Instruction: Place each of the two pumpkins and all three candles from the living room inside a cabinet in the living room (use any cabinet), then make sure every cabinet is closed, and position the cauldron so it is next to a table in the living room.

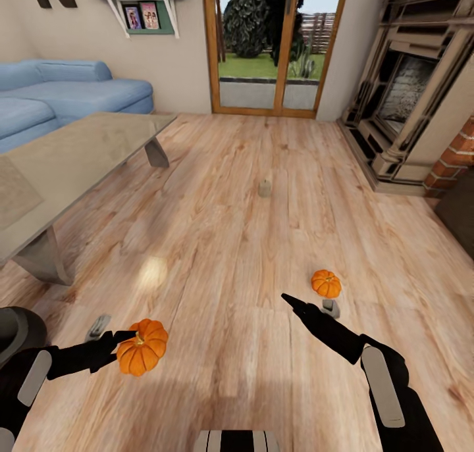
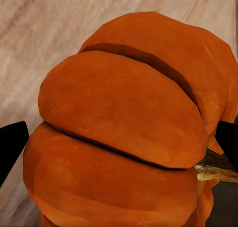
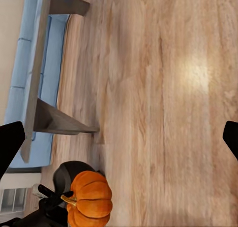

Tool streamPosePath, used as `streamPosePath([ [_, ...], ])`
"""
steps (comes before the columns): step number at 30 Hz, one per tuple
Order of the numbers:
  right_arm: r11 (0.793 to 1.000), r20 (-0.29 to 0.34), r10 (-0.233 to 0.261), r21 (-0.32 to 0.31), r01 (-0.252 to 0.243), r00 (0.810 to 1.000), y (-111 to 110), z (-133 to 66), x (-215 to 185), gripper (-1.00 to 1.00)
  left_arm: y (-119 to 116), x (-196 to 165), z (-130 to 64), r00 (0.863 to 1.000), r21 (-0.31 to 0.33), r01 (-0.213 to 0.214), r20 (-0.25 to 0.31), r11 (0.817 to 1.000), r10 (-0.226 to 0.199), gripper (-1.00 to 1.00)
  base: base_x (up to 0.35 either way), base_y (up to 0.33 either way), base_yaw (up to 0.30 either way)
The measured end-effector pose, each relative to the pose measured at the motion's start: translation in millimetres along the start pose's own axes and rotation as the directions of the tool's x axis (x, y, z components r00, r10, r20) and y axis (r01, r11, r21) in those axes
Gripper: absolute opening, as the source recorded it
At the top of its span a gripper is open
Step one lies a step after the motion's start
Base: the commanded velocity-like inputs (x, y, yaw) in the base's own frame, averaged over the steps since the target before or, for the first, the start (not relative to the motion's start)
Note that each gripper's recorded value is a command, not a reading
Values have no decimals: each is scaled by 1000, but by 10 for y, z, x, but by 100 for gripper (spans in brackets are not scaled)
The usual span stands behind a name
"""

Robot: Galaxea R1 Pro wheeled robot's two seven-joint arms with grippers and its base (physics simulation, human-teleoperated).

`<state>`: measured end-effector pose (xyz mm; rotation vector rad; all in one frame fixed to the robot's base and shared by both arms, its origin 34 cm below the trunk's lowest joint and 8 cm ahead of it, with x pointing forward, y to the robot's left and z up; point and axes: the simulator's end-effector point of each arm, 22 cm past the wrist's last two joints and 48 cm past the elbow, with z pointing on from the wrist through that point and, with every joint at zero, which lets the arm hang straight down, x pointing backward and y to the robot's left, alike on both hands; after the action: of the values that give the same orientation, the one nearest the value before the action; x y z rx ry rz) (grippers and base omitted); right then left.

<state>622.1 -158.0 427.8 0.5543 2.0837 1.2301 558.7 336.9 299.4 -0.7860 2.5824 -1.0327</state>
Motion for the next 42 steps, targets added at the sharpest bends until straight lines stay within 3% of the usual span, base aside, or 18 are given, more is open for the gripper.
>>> streamPosePath([
  [19, 998, 23, -33, -44, 34, 999, 346, -95, -101, 100, -331, -134, -230, 998, 43, -49, 49, 998, 47, -100, 0, 0, -263],
  [25, 999, 20, -23, -43, 24, 1000, 354, -114, -78, 100, -444, -180, -307, 996, 60, -67, 71, 996, 63, -100, 0, 0, -278],
  [28, 998, 23, -25, -48, 26, 999, 394, -131, -88, 100, -671, -192, -363, 994, 145, -80, 82, 986, 69, -100, 0, 0, -278],
  [35, 999, 34, -26, -45, 27, 999, 371, -122, -100, 100, -790, -197, -401, 993, 200, -93, 87, 975, 77, -100, 12, 0, -143],
  [42, 1000, 26, 18, -3, -17, 1000, 87, -65, 36, 100, -776, -201, -397, 993, 193, -97, 89, 976, 81, -100, 258, 0, -10],
])
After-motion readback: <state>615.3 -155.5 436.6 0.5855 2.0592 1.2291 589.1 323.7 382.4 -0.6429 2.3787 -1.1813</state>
